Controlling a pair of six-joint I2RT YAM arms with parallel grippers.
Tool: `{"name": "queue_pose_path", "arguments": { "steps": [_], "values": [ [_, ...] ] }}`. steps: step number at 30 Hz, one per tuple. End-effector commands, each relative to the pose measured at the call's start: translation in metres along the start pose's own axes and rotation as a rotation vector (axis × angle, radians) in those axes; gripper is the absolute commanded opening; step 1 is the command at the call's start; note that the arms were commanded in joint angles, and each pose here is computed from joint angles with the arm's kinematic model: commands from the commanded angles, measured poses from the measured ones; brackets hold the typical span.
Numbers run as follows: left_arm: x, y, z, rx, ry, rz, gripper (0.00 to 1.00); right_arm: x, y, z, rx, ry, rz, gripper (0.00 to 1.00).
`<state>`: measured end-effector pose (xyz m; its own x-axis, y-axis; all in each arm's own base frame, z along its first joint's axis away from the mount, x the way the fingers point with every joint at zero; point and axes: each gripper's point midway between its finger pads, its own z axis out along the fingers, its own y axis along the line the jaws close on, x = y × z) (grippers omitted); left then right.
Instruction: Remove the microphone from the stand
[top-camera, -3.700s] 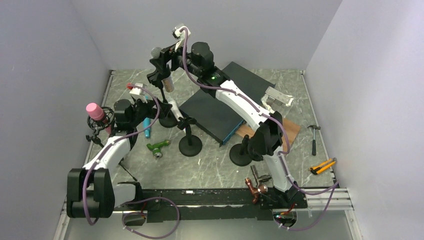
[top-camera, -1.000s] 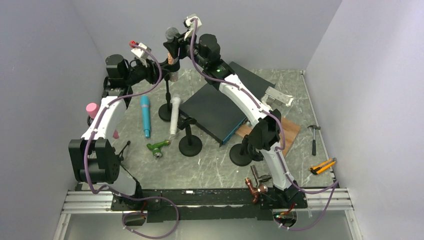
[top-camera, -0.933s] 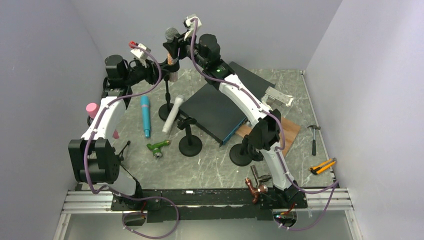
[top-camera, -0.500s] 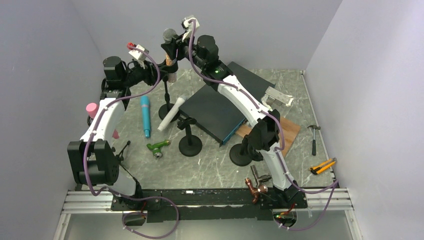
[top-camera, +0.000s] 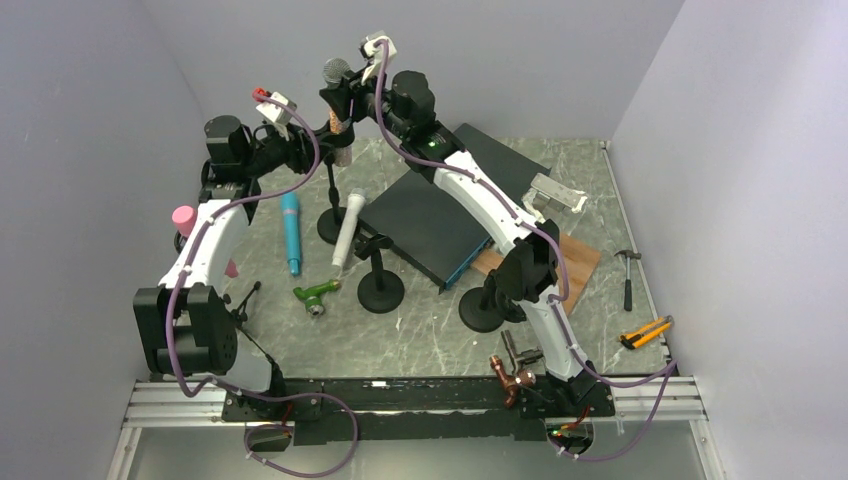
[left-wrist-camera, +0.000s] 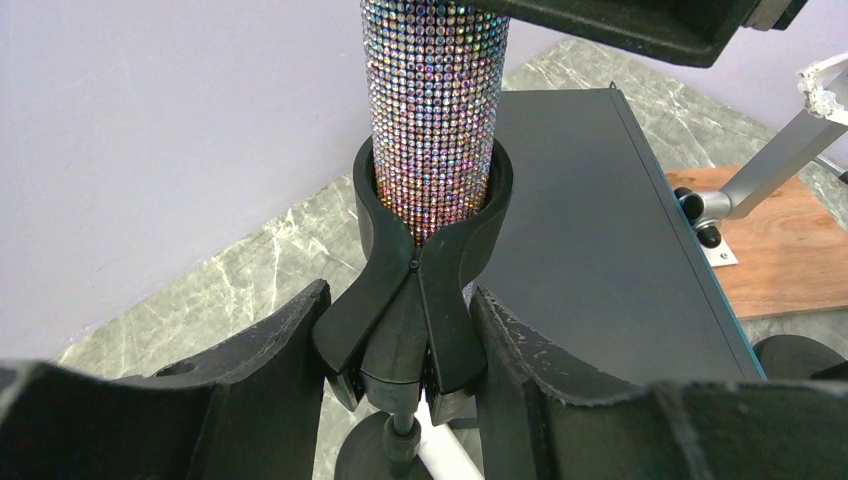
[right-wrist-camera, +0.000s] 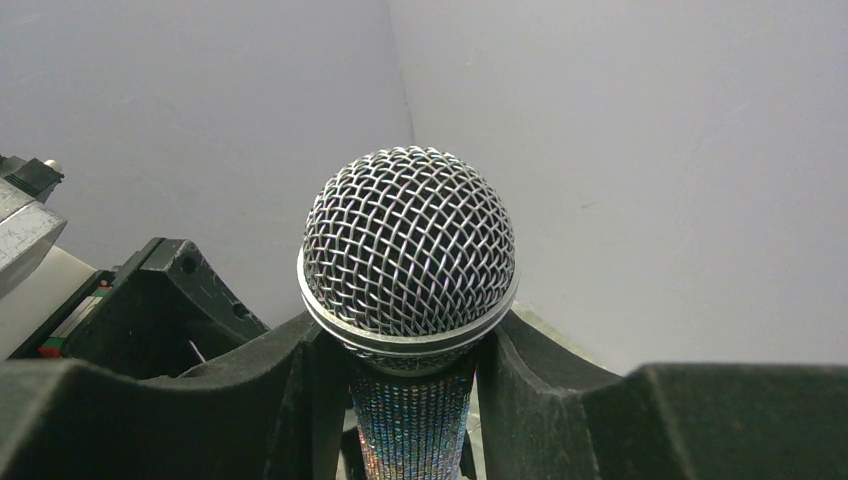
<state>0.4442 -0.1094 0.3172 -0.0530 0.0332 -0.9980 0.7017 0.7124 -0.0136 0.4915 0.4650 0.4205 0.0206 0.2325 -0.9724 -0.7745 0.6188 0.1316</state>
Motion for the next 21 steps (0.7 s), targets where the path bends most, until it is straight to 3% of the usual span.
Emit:
{"name": "queue_pose_path", "arguments": {
  "steps": [1,3,6,21],
  "values": [
    [0.012,-0.002,-0.016,-0.013,0.044,-0.016,0.40,-0.126,-0.025,-0.022,0.104,-0.325,-0.090,0.00],
    [0.007,-0.003,-0.018,-0.021,0.026,-0.007,0.53,-0.121,-0.026,-0.022,0.105,-0.313,-0.089,0.00],
    [0.004,-0.001,-0.018,-0.031,0.023,-0.001,0.60,-0.118,-0.024,-0.020,0.099,-0.303,-0.086,0.00],
    [-0.014,-0.008,-0.005,0.031,-0.059,-0.014,0.71,-0.108,-0.015,-0.015,0.074,-0.286,-0.075,0.00]
  ]
}}
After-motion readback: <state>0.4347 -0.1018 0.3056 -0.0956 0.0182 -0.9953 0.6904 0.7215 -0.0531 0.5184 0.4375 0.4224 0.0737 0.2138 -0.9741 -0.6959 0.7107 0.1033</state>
